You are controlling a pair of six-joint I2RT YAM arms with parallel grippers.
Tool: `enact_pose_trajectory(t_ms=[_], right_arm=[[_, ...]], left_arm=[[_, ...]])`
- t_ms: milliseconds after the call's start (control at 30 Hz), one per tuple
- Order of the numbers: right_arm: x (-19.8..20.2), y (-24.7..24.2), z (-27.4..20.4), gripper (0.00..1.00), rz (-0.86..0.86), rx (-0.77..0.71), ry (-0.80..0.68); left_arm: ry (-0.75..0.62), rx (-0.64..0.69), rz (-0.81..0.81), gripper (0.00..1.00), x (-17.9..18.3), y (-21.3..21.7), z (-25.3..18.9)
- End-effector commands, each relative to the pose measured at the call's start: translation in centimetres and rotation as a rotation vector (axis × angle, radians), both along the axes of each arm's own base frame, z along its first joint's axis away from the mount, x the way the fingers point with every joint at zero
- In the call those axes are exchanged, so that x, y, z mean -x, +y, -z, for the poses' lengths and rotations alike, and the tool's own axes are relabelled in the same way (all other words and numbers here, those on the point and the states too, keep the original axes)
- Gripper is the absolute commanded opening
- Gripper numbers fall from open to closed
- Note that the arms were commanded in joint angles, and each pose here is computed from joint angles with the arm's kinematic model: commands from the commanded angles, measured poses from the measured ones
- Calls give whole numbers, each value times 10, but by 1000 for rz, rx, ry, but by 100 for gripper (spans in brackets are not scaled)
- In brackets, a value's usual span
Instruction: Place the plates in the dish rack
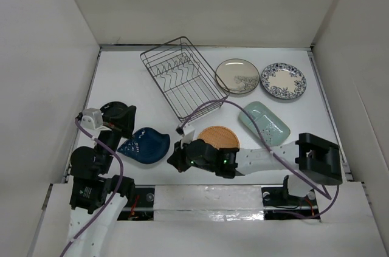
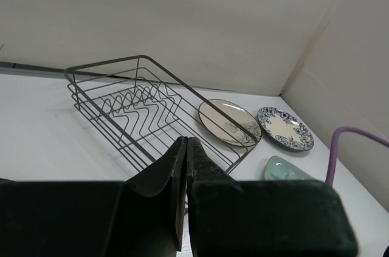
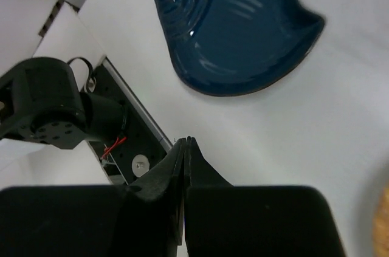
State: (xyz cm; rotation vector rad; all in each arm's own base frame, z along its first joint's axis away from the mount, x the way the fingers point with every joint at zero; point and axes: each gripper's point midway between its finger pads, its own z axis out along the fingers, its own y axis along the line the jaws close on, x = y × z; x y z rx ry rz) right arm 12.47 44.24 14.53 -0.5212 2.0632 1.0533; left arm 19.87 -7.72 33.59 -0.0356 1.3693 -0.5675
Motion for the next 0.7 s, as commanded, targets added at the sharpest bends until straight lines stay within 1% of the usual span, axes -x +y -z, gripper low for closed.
enact_pose_trajectory(t_ms=[0,33,100,133,167,200,233,267,333,367,400,433,467,500,633,667], right_arm=[[3,33,-31,0,72,-152,13],[6,39,-20,0,87,-145,34],[-5,39,-13,0,156,-130,31],[-7,37,-5,0,183,-107,54],[-10,36,5,20,206,-81,57],[-14,34,11,32,238,-66,64],[-23,30,18,42,279,-58,98],[-22,31,29,62,280,-41,115],[-29,30,42,77,310,-46,173],[-32,30,47,78,315,-45,190],[-31,33,56,78,322,-45,215],[-32,33,60,79,333,-44,222],[-37,33,64,79,349,-41,228],[-42,32,75,79,358,-26,237],[-54,41,85,76,379,-65,273],[-60,41,87,74,389,-72,276]], left_arm=[[-31,-3,20,0,0,-4,-8],[-27,-5,26,0,-1,-5,-8],[-29,-6,32,0,0,-6,-8],[-29,-6,32,0,0,-6,-8],[-32,-5,32,0,1,-6,-9],[-39,-4,32,0,2,-5,-10],[-42,-3,32,0,3,-5,-11],[-45,-2,32,0,4,-5,-11],[-45,-2,30,0,4,-5,-11],[-45,-2,30,1,4,-5,-11],[-44,-3,35,5,4,-6,-11],[-45,-4,38,12,4,-6,-11],[-43,-6,39,25,4,-6,-10],[-40,-7,42,27,3,-7,-10],[-38,-9,46,28,3,-8,-9],[-37,-11,48,28,2,-8,-9]])
